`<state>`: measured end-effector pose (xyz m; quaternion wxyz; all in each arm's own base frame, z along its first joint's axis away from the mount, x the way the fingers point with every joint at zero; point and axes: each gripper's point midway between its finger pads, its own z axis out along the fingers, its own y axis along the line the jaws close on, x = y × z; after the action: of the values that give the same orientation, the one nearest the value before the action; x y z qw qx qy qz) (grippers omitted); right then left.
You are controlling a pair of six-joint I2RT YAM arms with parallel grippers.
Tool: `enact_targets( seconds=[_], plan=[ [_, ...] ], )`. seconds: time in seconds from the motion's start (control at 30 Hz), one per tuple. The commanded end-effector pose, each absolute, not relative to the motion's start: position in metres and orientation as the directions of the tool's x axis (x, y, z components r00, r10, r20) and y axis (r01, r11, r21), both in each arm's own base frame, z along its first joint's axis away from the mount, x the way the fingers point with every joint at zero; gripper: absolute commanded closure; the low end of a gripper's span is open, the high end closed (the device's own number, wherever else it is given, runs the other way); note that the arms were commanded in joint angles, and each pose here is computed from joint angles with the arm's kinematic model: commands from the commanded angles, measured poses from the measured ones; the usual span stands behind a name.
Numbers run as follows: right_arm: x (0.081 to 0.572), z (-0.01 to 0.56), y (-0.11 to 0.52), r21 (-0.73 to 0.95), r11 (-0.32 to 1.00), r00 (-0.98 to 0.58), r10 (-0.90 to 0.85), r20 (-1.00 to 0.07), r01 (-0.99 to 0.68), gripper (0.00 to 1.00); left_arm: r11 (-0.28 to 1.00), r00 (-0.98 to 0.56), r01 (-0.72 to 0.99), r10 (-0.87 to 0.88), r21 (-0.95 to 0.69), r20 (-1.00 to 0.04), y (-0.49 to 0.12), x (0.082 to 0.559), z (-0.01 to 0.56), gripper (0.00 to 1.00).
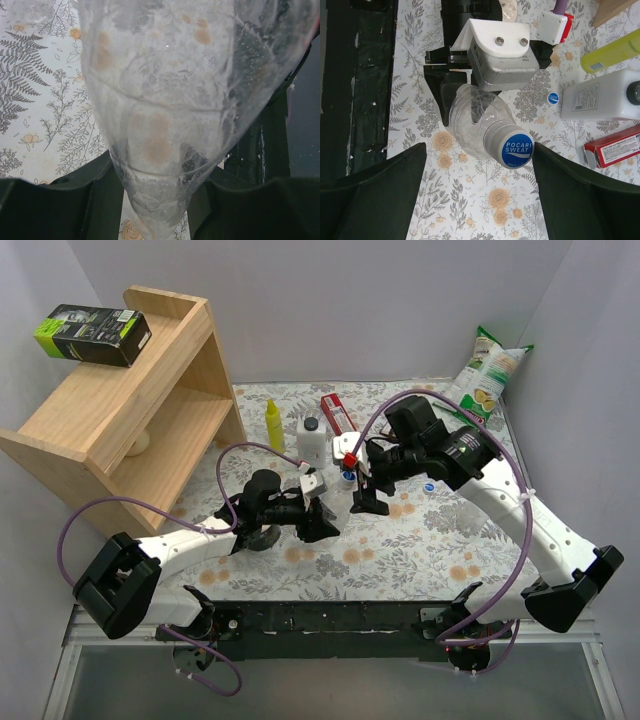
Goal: Screw on the bottle caps
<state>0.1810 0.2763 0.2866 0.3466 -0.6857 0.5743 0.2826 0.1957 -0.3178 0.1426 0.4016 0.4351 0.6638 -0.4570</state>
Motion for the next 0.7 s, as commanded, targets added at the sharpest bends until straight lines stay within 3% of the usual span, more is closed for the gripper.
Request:
enact_targets(
  seconds=[0.0,0.13,0.33,0.47,0.67],
  plan=[
    [0.155,0.276,0.26,-0.084,-0.13,0.147,-0.618,-0.773,-0.988,0.09,0.284,-0.289,0.927,0.125,-0.244,-0.949,-0.318,0.217,0.163,1.0],
    [0.157,0.266,0.251,-0.075,-0.074,0.105,-0.653,-0.75,-0.994,0.09,0.299,-0.257,0.93,0.116,-0.213,-0.959,-0.318,0.224,0.168,1.0],
    [0.203,0.306,0.251,-0.287,0.019,0.206,-0.648,-0.733,-0.958,0.12,0.07,-0.071,0.996,0.334,-0.05,-0.94,-0.314,0.194,0.134,1.0],
    [0.195,0.313,0.252,-0.36,-0.124,0.356,-0.619,-0.701,-0.925,0.18,-0.019,0.029,1.0,0.475,0.023,-0.88,-0.3,0.191,0.111,1.0],
    [0.167,0.288,0.249,-0.37,-0.371,0.524,-0.595,-0.609,-0.852,0.31,-0.033,0.03,0.999,0.471,0.017,-0.882,-0.303,0.191,0.114,1.0]
  ],
)
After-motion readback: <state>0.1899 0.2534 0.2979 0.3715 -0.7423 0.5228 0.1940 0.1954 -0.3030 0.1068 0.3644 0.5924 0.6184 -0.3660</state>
